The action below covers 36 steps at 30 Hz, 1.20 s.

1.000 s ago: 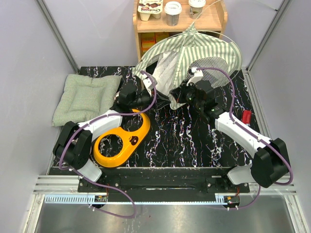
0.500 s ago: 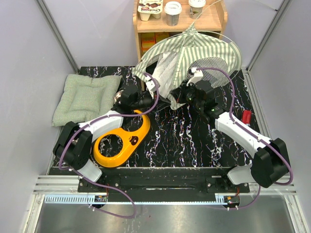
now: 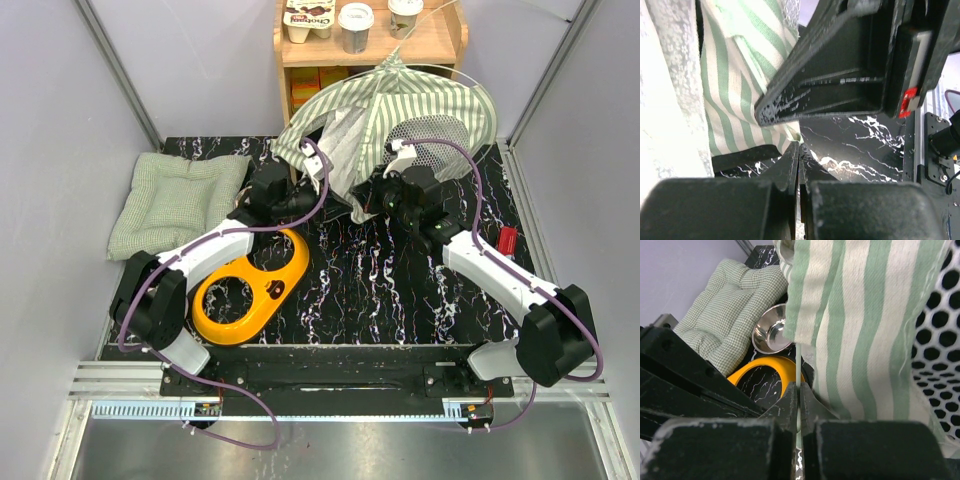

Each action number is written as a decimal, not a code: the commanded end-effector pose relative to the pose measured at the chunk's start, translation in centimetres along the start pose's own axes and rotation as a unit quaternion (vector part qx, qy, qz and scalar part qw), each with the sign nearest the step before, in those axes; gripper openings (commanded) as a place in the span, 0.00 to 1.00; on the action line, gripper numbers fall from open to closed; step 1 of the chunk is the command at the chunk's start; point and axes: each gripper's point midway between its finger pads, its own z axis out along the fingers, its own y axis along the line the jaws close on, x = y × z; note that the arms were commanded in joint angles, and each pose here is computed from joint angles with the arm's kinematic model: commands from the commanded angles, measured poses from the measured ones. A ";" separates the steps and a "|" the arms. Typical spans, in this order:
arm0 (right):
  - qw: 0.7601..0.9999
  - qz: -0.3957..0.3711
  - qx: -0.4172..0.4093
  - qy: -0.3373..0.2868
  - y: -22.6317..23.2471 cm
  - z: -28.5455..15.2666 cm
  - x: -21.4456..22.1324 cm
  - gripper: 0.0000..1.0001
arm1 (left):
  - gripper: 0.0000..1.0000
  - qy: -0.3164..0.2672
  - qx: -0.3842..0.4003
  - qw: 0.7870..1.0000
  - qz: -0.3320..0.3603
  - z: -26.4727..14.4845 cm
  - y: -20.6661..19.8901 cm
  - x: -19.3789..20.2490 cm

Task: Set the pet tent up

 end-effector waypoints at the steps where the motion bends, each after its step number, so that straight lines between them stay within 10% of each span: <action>1: 0.999 -0.025 0.008 -0.045 -0.9 -0.3 -2.7 0.00 | 0.00 -0.048 -0.014 0.998 0.043 -0.3 0.4 -5.7; 20: 1.000 -0.028 -0.013 0.006 -0.7 0.0 -0.1 0.00 | 0.00 -0.045 -0.036 0.997 0.059 -1.4 2.0 -7.4; 36: 0.996 0.010 -0.059 -0.070 3.8 -3.2 -7.3 0.47 | 0.00 -0.024 -0.056 0.996 0.060 -0.9 3.7 -4.0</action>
